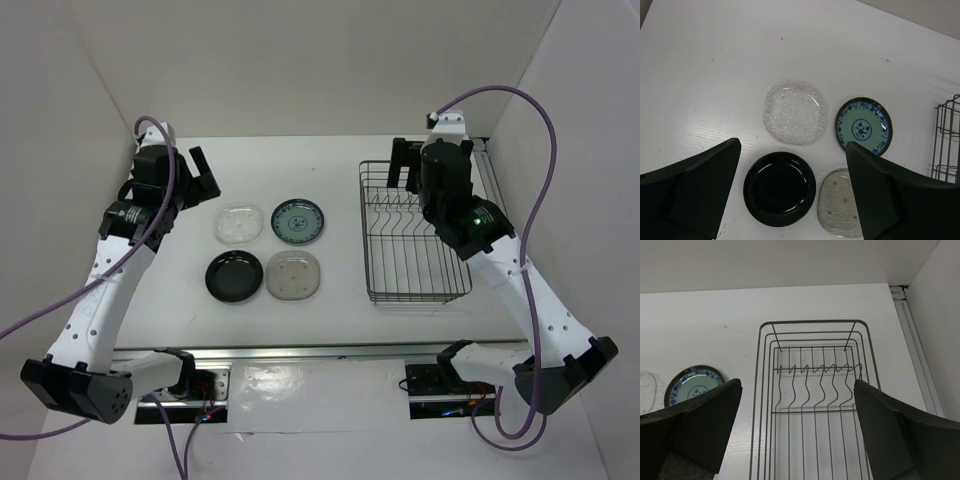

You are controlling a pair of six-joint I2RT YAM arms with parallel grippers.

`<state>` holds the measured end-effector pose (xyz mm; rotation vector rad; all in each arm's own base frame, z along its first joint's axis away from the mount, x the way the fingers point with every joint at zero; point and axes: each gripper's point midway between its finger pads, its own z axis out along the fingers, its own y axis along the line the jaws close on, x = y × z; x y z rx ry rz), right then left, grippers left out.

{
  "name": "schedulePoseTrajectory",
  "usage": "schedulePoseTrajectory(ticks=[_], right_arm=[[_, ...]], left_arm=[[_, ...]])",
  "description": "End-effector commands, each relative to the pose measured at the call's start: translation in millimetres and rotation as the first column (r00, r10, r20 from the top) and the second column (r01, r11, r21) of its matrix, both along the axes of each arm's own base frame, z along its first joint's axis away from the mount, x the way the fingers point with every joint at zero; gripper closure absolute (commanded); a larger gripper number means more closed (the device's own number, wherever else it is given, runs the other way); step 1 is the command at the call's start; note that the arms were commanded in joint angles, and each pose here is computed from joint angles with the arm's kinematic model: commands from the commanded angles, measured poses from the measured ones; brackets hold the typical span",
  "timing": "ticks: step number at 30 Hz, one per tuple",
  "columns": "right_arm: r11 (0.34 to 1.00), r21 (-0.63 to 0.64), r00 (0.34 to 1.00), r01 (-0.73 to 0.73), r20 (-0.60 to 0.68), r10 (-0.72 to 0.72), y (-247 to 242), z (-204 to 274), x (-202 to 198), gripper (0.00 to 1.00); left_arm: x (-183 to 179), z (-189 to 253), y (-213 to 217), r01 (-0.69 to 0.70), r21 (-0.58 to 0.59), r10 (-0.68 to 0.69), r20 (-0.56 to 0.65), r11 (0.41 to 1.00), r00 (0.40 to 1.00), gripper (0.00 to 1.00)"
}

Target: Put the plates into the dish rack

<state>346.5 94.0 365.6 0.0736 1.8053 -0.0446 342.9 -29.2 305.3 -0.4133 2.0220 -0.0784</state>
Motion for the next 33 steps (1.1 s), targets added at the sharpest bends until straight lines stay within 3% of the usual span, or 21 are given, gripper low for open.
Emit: schedulePoseTrajectory(ticks=[1, 9, 14, 18, 24, 33], right_arm=[[1.000, 0.027, 0.997, 0.005, 0.081, -0.007, 2.1, 25.2, 4.8, 0.00], [0.991, 0.089, 0.993, -0.099, 0.072, 0.092, 25.2, 17.0, 6.6, 0.00], [0.974, 0.101, 0.979, -0.202, 0.009, 0.203, 48.2, -15.0, 7.6, 0.00], [0.963, 0.118, 0.970, -0.243, 0.005, 0.244, 59.9, -25.6, 7.6, 0.00], [0.963, 0.104, 0.965, -0.249, -0.054, 0.255, 68.0, -46.8, 17.2, 0.00], [0.938, 0.112, 0.940, -0.329, -0.059, 0.337, 87.8, -49.9, 9.7, 0.00]], left_arm=[[6.3, 1.7, -0.8, 0.009, 0.009, -0.010, 0.017, 1.000, 1.000, 0.00], [10.7, -47.5, -15.9, -0.045, -0.119, 0.028, -0.139, 0.992, 0.990, 0.00], [4.1, -110.3, -22.4, -0.113, -0.183, 0.064, -0.254, 0.977, 0.965, 0.00], [14.8, -139.9, -19.0, -0.153, -0.152, 0.092, -0.349, 0.977, 0.933, 0.00], [35.7, -162.7, -5.8, -0.244, -0.071, 0.198, -0.395, 0.967, 0.897, 0.00], [64.7, -204.7, 6.6, -0.272, -0.023, 0.231, -0.464, 0.962, 0.855, 0.03]])
